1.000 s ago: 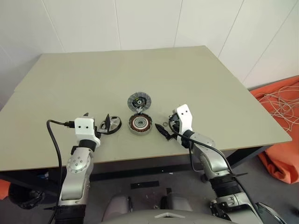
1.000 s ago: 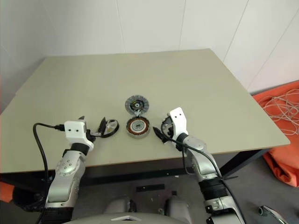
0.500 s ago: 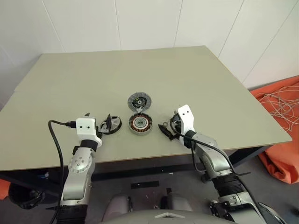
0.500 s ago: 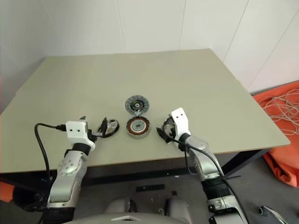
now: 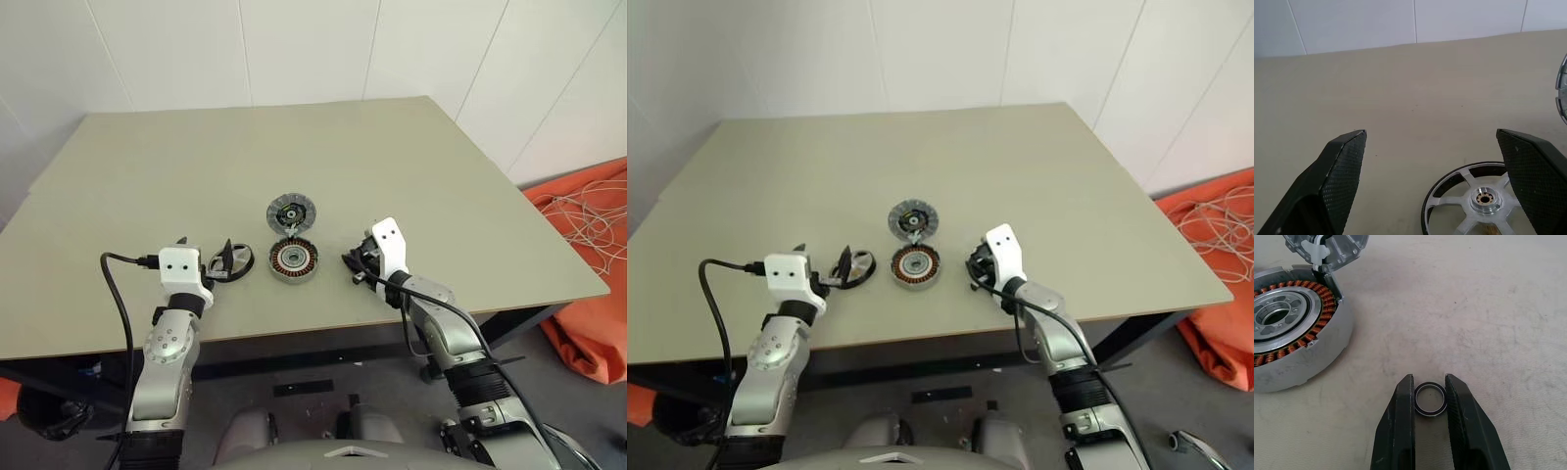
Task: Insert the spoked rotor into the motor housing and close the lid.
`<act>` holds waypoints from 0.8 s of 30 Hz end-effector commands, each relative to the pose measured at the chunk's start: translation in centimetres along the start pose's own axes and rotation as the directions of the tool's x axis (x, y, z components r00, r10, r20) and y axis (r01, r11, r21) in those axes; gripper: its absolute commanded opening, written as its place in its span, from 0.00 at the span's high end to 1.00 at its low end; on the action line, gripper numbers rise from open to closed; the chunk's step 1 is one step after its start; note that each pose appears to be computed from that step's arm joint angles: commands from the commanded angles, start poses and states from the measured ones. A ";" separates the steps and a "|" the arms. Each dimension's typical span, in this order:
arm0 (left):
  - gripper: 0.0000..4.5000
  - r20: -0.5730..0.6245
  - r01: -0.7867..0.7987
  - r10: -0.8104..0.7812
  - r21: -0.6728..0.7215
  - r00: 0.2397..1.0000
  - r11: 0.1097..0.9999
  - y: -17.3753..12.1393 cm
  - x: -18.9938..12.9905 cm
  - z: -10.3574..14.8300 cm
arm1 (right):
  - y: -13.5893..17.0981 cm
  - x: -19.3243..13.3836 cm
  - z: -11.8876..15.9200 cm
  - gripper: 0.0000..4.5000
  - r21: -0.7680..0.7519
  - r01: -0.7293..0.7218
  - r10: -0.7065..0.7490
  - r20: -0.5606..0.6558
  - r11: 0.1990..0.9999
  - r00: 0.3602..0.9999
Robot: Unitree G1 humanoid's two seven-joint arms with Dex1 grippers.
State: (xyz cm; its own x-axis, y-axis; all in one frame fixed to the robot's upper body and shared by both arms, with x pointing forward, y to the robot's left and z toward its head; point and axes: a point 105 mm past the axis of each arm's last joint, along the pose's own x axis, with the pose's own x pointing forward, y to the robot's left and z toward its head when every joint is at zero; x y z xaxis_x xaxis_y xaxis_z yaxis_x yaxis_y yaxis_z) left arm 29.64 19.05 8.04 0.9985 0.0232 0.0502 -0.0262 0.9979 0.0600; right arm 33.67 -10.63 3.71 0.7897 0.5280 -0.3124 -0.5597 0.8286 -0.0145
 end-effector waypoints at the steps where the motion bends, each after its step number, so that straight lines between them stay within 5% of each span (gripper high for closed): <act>1: 0.00 0.062 -0.010 0.009 0.017 0.998 1.000 0.2 0.1 1.6 | 1.2 0.1 2.9 0.87 -0.059 -0.064 0.069 0.088 0.996 0.994; 8: 0.00 0.062 -0.012 0.011 0.018 0.998 1.000 0.3 0.1 1.6 | 2.9 0.8 5.9 0.87 -0.115 -0.123 0.140 0.155 0.986 0.978; 24: 0.00 0.055 -0.036 0.035 0.014 0.998 0.999 0.5 -0.2 1.3 | 6.6 2.4 6.2 0.87 -0.142 -0.275 0.293 0.128 0.951 0.948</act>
State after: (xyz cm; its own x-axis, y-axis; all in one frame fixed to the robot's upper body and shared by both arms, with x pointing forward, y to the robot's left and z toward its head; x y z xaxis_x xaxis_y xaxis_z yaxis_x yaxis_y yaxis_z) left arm 29.48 19.34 7.87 0.9979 0.0461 0.0461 -0.0491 0.9967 0.0648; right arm 33.28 -3.55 7.33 0.6310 0.7443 -0.2187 -0.7676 0.6400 -0.0364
